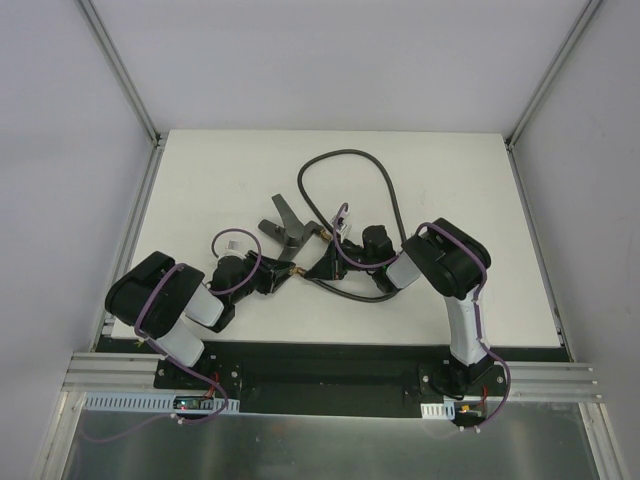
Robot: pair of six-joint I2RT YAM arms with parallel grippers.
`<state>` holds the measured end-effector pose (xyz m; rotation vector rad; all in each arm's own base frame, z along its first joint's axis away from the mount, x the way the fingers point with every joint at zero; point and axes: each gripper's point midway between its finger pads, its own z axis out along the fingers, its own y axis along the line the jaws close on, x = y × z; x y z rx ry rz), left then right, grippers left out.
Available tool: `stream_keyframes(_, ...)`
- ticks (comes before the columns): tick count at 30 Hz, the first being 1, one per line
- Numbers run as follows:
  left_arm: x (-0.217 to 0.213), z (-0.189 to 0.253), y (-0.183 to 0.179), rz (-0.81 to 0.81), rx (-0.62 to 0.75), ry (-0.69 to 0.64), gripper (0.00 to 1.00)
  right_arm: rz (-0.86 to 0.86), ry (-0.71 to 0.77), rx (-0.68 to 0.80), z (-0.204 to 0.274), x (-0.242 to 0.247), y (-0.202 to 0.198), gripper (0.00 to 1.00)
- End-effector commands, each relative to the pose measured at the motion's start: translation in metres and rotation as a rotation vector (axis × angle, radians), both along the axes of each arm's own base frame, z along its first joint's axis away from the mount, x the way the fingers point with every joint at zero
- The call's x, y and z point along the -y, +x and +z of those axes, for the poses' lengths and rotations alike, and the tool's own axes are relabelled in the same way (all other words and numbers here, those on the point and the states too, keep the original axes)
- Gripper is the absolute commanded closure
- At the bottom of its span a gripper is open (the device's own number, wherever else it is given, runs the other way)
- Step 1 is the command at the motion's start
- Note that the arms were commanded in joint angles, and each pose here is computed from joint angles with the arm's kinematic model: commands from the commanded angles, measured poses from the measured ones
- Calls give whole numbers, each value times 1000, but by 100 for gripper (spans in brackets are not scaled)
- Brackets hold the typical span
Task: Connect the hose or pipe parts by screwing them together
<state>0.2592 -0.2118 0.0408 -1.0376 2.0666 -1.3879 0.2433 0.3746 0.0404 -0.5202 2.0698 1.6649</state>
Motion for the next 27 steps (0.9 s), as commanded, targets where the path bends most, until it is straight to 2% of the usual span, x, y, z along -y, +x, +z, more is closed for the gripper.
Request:
stream_keyframes(1,38,88,-13,-210,289,-220,100,-8,237,261,74,-21,19,78)
stream_keyframes(4,39,85,-13,-210,277,-214,100,-21,226,251,70,-18,18,69)
stream_keyframes(7,38,83,-11,-200,269,-205,100,-40,216,251,67,-13,21,65)
stream_keyframes(18,35,71,-6,-173,237,-168,100,-85,189,224,59,-1,22,62)
stream_keyframes(27,37,67,-2,-172,223,-145,100,-186,124,272,62,34,28,46)
